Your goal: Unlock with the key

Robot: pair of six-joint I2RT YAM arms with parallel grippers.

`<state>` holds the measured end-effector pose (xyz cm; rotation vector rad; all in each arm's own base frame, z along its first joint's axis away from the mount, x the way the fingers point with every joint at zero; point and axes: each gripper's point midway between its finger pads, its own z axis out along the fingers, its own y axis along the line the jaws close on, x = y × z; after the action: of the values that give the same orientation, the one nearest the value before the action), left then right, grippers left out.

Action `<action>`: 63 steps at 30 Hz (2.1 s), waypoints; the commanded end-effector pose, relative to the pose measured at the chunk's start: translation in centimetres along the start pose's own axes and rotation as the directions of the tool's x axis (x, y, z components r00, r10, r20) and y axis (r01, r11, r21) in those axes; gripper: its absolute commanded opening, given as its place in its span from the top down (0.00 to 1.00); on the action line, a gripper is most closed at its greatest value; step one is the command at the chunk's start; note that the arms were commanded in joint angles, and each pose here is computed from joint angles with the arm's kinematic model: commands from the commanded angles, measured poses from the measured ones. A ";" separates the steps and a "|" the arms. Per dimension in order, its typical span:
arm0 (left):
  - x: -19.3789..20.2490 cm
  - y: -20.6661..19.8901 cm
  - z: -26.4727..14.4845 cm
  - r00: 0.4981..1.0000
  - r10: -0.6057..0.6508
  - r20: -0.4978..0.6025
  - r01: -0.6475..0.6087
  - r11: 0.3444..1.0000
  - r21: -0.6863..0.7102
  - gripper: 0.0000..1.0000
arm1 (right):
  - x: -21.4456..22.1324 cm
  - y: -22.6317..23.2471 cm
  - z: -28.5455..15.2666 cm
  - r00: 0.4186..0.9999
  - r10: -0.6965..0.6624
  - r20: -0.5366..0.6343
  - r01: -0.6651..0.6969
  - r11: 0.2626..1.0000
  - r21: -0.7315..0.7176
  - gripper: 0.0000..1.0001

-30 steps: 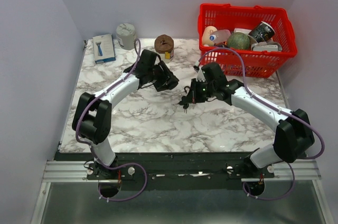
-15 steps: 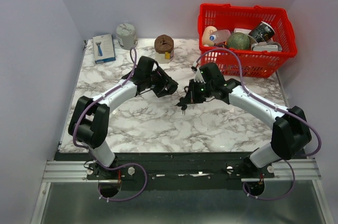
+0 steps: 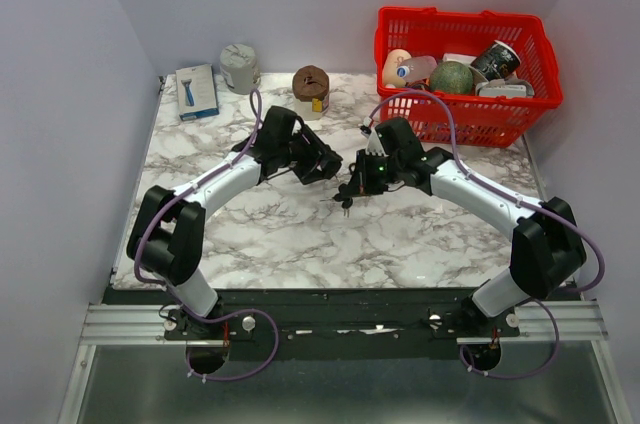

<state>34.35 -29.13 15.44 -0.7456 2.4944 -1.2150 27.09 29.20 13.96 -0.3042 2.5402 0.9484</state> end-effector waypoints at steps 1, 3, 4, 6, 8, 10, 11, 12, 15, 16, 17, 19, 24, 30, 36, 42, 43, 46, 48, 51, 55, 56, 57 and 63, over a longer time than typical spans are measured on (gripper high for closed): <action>0.4 -4.1 -2.2 0.999 0.037 0.011 -0.038 0.991 0.125 1.00 | -0.5 0.6 -0.2 1.000 -0.003 0.001 0.003 1.000 -0.002 0.99; 0.5 -4.1 -2.2 0.999 0.044 0.011 -0.045 0.991 0.125 1.00 | -0.5 0.5 -0.2 1.000 0.000 0.001 0.000 1.000 0.001 0.99; 0.7 -4.2 -2.3 0.999 0.044 0.009 -0.045 0.991 0.126 1.00 | -0.5 0.5 -0.2 1.000 0.000 0.001 0.000 1.000 0.004 0.99; 0.8 -4.2 -2.3 0.999 0.047 0.008 -0.048 0.991 0.125 1.00 | -0.7 0.6 -0.3 1.000 0.002 0.005 -0.002 1.000 0.005 0.99; 0.9 -4.2 -2.4 0.999 0.050 0.010 -0.050 0.991 0.123 1.00 | -0.9 0.5 -0.3 1.000 0.001 0.012 -0.001 1.000 0.011 0.99; 1.0 -4.1 -2.4 0.999 0.052 0.011 -0.053 0.991 0.121 1.00 | -1.0 0.5 -0.4 1.000 0.000 0.020 -0.001 1.000 0.016 0.99; 1.1 -4.0 -2.4 0.999 0.052 0.009 -0.052 0.992 0.118 1.00 | -1.1 0.5 -0.5 1.000 0.000 0.023 0.000 1.000 0.019 0.99; 1.2 -3.9 -2.4 0.999 0.054 0.007 -0.054 0.992 0.117 1.00 | -1.1 0.5 -0.5 1.000 0.001 0.025 -0.001 1.000 0.020 0.99; 1.3 -3.7 -2.5 0.999 0.051 0.009 -0.052 0.992 0.113 1.00 | -1.4 0.6 -0.7 0.999 -0.001 0.038 0.001 1.000 0.021 0.99; 1.3 -3.7 -2.5 0.999 0.053 0.009 -0.054 0.992 0.113 1.00 | -1.4 0.7 -0.8 0.999 -0.004 0.038 0.003 1.000 0.019 0.99; 1.3 -3.6 -2.5 0.999 0.052 0.010 -0.053 0.993 0.110 1.00 | -1.4 0.7 -0.8 0.999 -0.003 0.040 0.002 1.000 0.019 0.99; 1.3 -3.5 -2.5 0.999 0.053 0.011 -0.053 0.993 0.108 1.00 | -1.5 0.7 -0.9 0.999 -0.004 0.044 0.003 1.000 0.020 0.99; 1.4 -3.4 -2.5 0.998 0.056 0.009 -0.056 0.993 0.102 1.00 | -1.7 0.7 -1.3 0.998 -0.010 0.063 0.008 1.000 0.028 0.99; 1.5 -3.3 -2.3 0.998 0.061 0.007 -0.062 0.993 0.097 1.00 | -2.0 0.9 -1.4 0.997 -0.014 0.072 0.012 1.000 0.023 0.99; 1.5 -3.3 -2.1 0.998 0.063 0.001 -0.063 0.994 0.093 1.00 | -2.0 1.0 -1.5 0.997 -0.021 0.075 0.019 1.000 0.021 0.99; 1.6 -3.1 -1.8 0.998 0.065 -0.004 -0.064 0.994 0.089 1.00 | -2.6 1.0 -1.5 0.996 -0.030 0.090 0.028 0.999 0.026 0.99; 1.6 -3.2 -1.7 0.998 0.066 -0.003 -0.065 0.994 0.091 1.00 | -2.8 1.0 -1.5 0.995 -0.032 0.094 0.030 0.999 0.029 0.99; 1.6 -3.3 -1.7 0.998 0.065 -0.005 -0.065 0.994 0.091 1.00 | -2.8 1.0 -1.3 0.995 -0.034 0.090 0.032 0.999 0.028 0.99; 1.6 -3.3 -1.6 0.998 0.067 -0.008 -0.066 0.994 0.092 1.00 | -3.0 1.1 -1.3 0.995 -0.037 0.094 0.034 0.999 0.030 0.99; 1.7 -3.2 -1.5 0.998 0.067 -0.013 -0.066 0.994 0.090 1.00 | -3.1 1.0 -1.3 0.994 -0.039 0.098 0.035 0.999 0.036 0.99; 1.8 -3.2 -1.5 0.997 0.070 -0.014 -0.068 0.994 0.091 1.00 | -3.2 0.6 -1.0 0.995 -0.035 0.098 0.030 0.998 0.050 0.99; 1.8 -3.3 -1.5 0.998 0.067 -0.012 -0.066 0.994 0.092 1.00 | -3.2 0.6 -1.0 0.995 -0.034 0.096 0.029 0.998 0.053 0.99; 1.8 -3.4 -1.6 0.998 0.070 -0.011 -0.068 0.993 0.095 1.00 | -3.1 0.5 -0.9 0.995 -0.029 0.094 0.024 0.998 0.057 0.99; 1.7 -3.3 -1.8 0.998 0.070 0.002 -0.070 0.993 0.093 1.00 | -2.8 -0.6 -0.3 0.998 -0.001 0.066 -0.006 0.995 0.104 0.99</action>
<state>33.65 -29.49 16.17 -0.7078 2.4772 -1.2020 27.95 28.81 14.73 -0.2727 2.5409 0.8808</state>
